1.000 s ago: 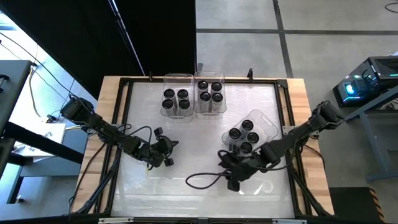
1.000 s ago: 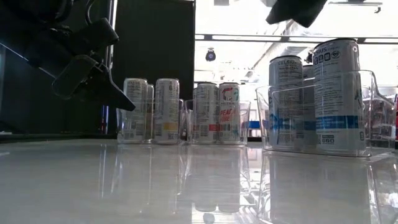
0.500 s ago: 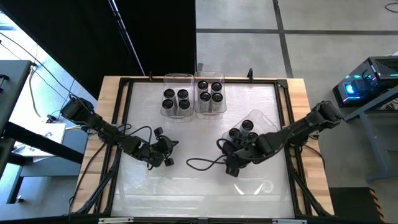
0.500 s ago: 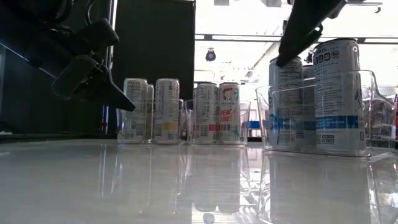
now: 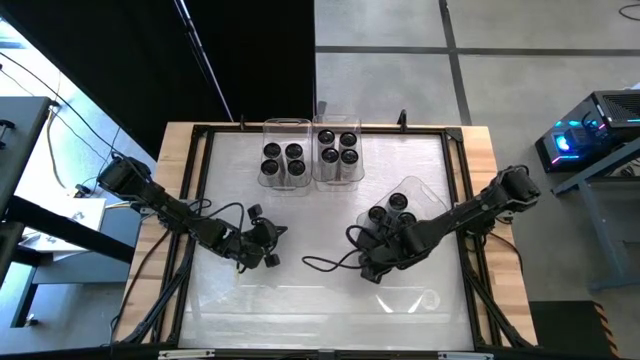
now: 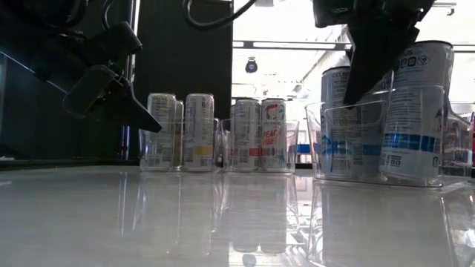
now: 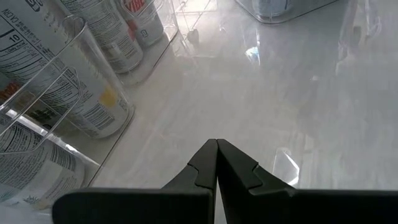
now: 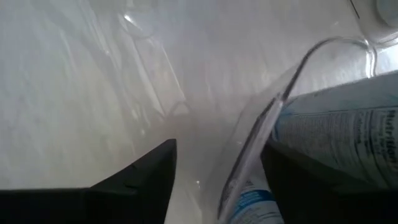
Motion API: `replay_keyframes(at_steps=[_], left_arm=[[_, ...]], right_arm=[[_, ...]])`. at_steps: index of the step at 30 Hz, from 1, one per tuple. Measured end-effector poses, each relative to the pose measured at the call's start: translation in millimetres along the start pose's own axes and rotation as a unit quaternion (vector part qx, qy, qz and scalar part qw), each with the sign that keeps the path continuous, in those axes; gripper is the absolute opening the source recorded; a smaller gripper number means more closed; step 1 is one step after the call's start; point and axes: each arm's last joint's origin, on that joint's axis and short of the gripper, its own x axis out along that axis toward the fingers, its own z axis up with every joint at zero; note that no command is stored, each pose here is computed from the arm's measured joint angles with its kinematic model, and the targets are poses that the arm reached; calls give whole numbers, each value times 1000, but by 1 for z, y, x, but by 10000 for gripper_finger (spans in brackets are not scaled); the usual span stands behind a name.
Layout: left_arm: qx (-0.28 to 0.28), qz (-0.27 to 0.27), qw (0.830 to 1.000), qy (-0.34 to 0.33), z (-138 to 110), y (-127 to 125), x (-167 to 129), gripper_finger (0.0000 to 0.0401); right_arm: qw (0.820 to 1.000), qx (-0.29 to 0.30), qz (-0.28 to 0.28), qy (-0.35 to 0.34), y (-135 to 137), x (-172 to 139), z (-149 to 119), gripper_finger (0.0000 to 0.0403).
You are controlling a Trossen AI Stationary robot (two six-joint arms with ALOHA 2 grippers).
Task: Sort soda cans
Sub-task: Adjust the right transparent bin
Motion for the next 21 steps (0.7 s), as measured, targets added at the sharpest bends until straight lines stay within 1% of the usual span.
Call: replay_keyframes(at_steps=[2, 4, 11, 13, 14, 16, 18, 21], left_arm=[[0, 0, 1000, 0, 0, 0, 0, 0], [0, 0, 1000, 0, 0, 0, 0, 0], [0, 0, 1000, 0, 0, 0, 0, 0], [0, 0, 1000, 0, 0, 0, 0, 0], [0, 0, 1000, 0, 0, 0, 0, 0], [0, 0, 1000, 0, 0, 0, 0, 0], [0, 0, 1000, 0, 0, 0, 0, 0], [0, 0, 1000, 0, 0, 0, 0, 0]], right_arm=[[1000, 4, 3, -5, 1, 0, 1, 209], [1000, 5, 3, -6, 1, 0, 1, 179], [1000, -2, 5, -3, 1, 0, 1, 42], [1000, -3, 10, 0, 1, -1, 1, 14], [1000, -4, 11, 1, 1, -1, 0, 9], [1000, -13, 15, 4, 3, -3, -2, 15], [999, -28, 19, 5, 6, -4, -4, 24], [998, -57, 33, 10, 11, -7, -9, 25]])
